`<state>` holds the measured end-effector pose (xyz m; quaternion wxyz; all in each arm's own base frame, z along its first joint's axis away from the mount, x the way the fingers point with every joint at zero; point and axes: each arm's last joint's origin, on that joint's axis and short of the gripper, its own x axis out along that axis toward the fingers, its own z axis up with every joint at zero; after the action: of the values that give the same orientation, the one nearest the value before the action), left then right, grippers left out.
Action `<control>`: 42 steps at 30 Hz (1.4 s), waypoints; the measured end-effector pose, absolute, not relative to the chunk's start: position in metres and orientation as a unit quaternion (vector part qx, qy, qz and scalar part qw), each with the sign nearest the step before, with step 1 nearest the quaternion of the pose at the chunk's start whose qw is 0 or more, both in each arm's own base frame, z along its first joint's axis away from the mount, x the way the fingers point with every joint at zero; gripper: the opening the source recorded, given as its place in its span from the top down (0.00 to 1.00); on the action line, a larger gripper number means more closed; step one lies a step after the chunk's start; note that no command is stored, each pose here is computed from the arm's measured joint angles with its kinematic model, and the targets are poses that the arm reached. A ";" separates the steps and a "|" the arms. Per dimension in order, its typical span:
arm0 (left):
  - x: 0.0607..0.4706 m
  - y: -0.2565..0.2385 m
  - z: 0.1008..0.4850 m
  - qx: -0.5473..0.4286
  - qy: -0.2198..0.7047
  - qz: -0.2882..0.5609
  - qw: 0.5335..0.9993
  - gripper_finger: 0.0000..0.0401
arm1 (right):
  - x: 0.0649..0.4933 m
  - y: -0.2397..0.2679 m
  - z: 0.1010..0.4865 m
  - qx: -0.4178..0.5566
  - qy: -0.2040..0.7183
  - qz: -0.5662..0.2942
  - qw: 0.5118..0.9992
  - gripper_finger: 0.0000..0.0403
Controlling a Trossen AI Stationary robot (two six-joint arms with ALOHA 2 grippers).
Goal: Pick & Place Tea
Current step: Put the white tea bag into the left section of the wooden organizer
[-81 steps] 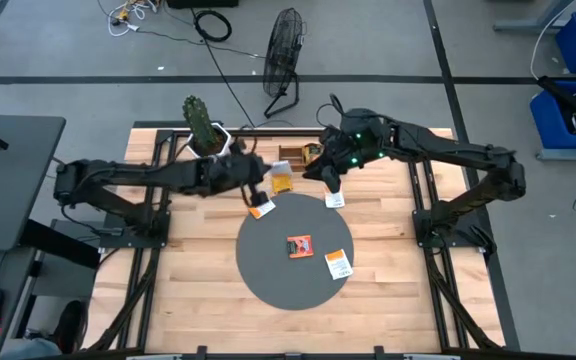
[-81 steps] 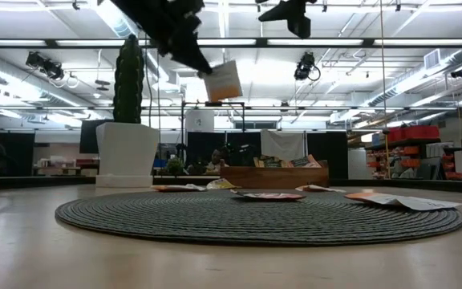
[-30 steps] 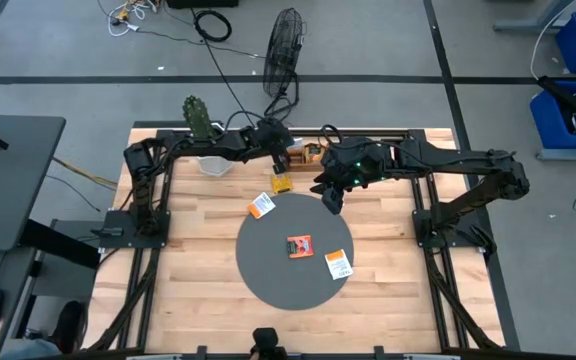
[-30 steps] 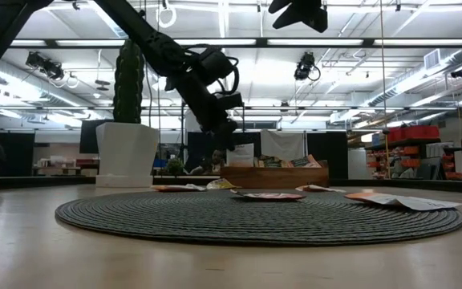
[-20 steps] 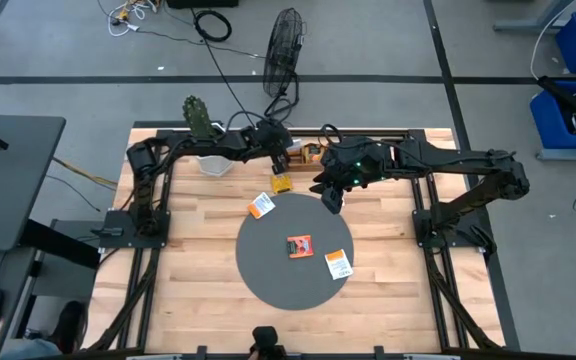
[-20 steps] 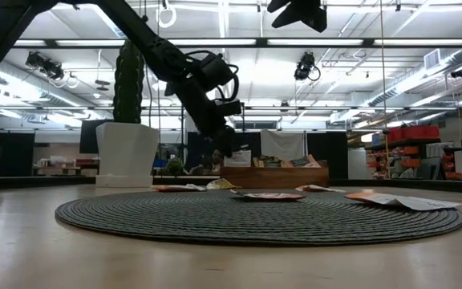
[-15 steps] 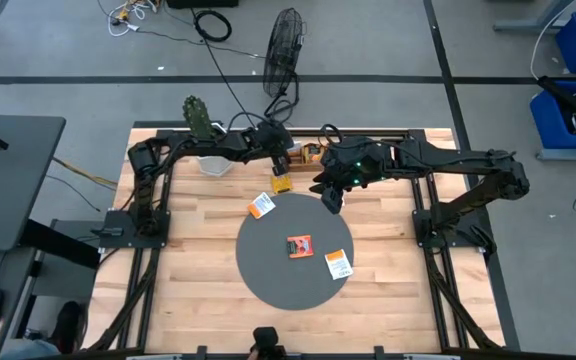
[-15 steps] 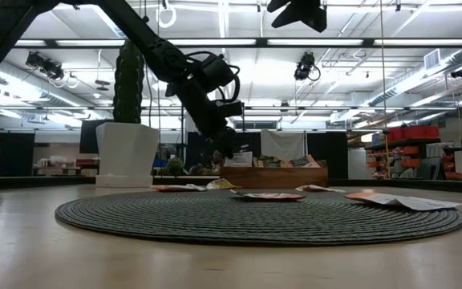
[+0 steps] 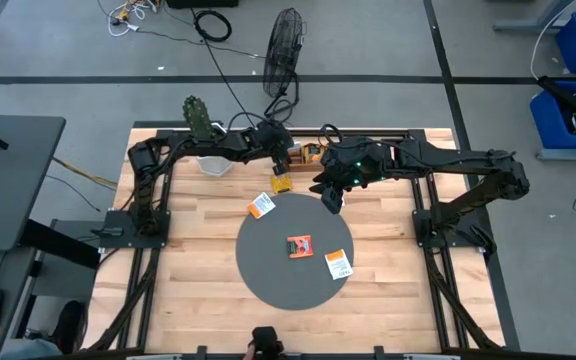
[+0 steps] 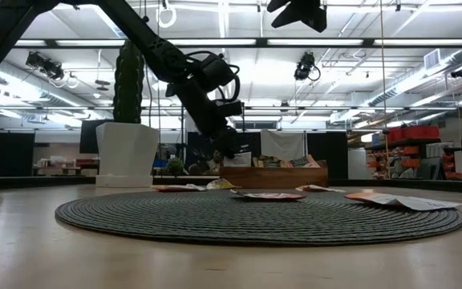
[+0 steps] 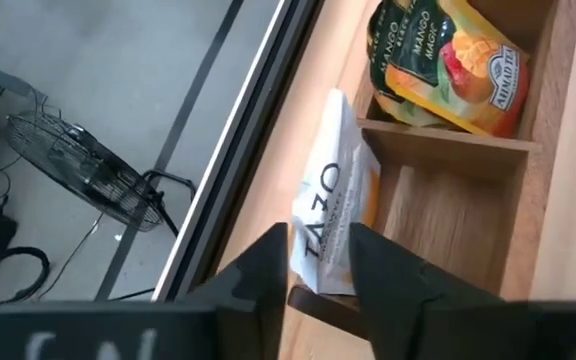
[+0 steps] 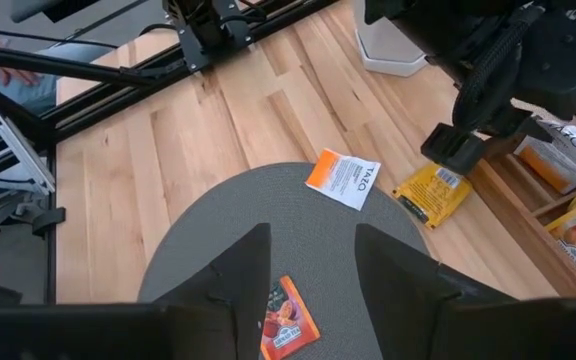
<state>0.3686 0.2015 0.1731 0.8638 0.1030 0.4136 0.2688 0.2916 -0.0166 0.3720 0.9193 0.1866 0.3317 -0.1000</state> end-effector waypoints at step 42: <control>0.295 0.086 0.165 -0.099 0.535 0.125 0.830 0.47 | 0.291 -0.017 0.372 0.149 0.336 -0.096 0.925 0.62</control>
<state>0.2949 0.0855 0.1651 0.8295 -0.0992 0.5352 0.1248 0.2911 -0.0170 0.3718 0.9249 0.1492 0.3364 -0.0958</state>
